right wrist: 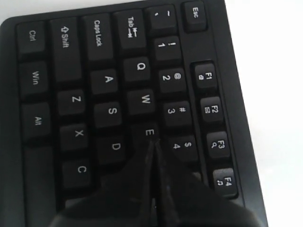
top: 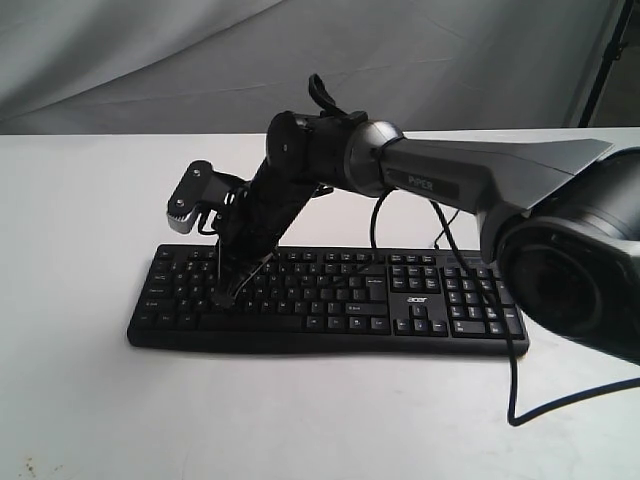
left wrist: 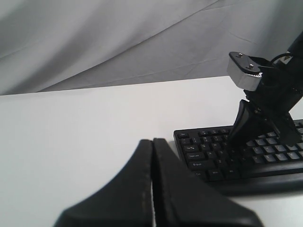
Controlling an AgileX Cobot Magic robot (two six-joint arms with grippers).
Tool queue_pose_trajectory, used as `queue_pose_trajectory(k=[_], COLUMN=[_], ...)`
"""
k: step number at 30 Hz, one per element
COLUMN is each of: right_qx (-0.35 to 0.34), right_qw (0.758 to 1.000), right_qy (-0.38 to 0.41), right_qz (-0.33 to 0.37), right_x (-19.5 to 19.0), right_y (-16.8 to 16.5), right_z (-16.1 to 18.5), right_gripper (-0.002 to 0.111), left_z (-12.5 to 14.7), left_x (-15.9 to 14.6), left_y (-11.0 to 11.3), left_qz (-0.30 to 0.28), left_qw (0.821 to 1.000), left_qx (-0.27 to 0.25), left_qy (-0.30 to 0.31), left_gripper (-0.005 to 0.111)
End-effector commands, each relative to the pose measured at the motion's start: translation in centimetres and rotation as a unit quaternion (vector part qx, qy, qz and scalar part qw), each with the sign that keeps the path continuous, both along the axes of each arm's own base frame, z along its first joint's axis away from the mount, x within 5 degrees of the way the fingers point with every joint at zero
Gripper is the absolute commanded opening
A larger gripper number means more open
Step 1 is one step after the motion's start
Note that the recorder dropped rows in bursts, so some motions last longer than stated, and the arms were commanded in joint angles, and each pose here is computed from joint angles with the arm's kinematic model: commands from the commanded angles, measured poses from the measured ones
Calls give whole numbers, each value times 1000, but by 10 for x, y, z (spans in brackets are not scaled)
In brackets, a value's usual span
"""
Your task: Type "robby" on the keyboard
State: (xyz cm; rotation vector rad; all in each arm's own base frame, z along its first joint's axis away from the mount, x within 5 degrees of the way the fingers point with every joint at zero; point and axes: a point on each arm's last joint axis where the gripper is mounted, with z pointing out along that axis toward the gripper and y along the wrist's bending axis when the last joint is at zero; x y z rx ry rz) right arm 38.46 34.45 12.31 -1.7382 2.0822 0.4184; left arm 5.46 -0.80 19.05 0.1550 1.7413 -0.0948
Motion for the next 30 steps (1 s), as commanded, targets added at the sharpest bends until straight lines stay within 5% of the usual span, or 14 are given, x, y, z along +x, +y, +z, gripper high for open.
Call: queue_pose_trajectory(k=[1, 16, 30], right_qx=[-3, -4, -17], right_qw=[1000, 1000, 998], right_qy=[2, -20, 9], right_qz=[2, 2, -54], right_x=[0, 0, 5], right_y=[-1, -6, -82], right_z=[-1, 30, 34], right_gripper=[0, 0, 0], left_z=[-1, -1, -1], left_x=[0, 0, 0], left_y=[0, 0, 0], left_qz=[-3, -3, -3], left_qw=[1000, 1000, 1000], left_qx=[1, 1, 1], left_qy=[-2, -2, -2], left_gripper=[0, 0, 0])
